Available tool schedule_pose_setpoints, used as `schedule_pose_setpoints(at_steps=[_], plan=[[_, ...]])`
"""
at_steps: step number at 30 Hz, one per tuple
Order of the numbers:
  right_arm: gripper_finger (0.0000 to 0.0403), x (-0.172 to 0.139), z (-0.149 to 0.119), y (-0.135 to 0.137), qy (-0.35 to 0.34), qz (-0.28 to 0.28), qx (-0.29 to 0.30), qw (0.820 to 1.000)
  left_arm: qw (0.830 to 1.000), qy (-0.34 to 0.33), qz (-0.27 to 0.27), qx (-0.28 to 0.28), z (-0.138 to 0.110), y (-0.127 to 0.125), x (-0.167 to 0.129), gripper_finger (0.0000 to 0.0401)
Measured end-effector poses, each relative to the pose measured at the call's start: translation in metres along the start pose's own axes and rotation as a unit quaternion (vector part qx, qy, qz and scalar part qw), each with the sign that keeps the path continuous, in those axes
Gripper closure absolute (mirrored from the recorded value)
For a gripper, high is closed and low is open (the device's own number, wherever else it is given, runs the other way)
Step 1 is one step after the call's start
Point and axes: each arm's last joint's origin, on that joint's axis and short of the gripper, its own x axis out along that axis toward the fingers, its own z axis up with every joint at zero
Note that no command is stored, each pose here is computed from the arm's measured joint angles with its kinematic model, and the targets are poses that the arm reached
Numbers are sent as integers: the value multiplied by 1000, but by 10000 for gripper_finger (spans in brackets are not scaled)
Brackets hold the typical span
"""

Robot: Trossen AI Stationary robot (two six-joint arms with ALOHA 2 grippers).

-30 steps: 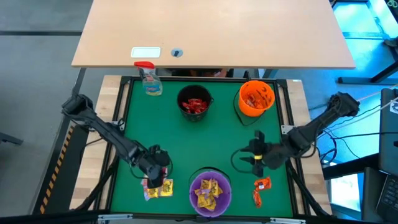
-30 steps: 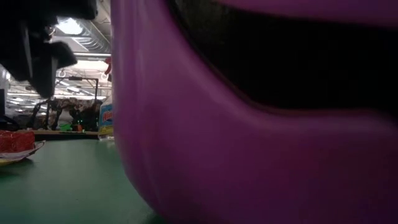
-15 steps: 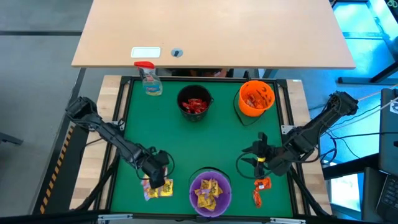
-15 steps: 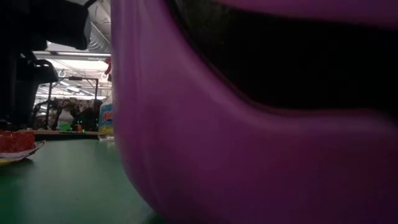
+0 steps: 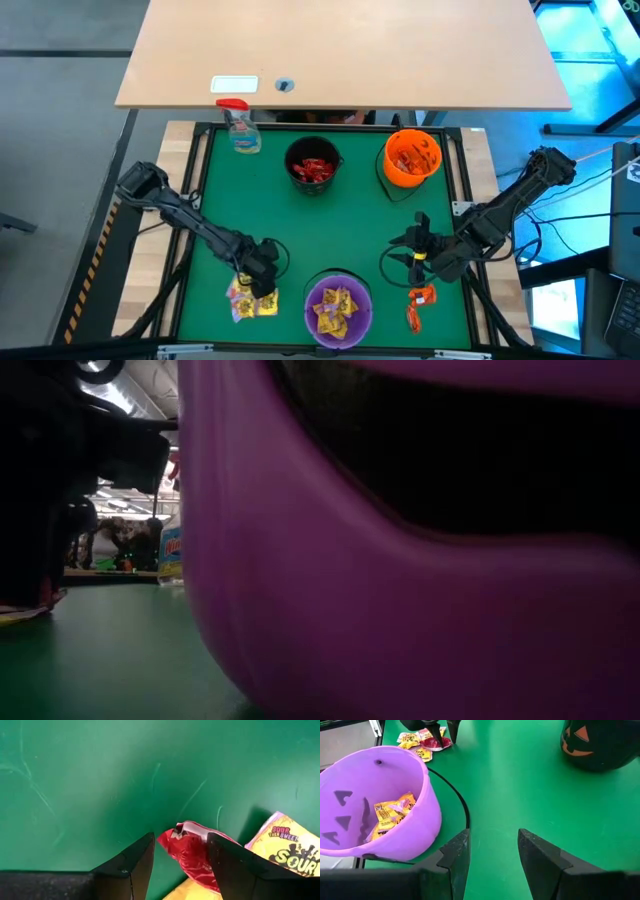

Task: Sort candy
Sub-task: Put the red chocolate into the black bucket

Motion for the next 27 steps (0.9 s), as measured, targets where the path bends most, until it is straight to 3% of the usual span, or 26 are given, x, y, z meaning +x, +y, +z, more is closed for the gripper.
schedule_pose_setpoints(at_steps=[6,16,27], plan=[[242,0,0,0,-7,-7,-2,1000,1000,-5,-10,-10,6,1,2,245],[242,0,0,-1,-8,-8,-2,1000,1000,-18,-13,15,24,10,0,388],[242,0,0,-1,-7,-9,-3,1000,989,-133,-40,52,72,22,-63,395]])
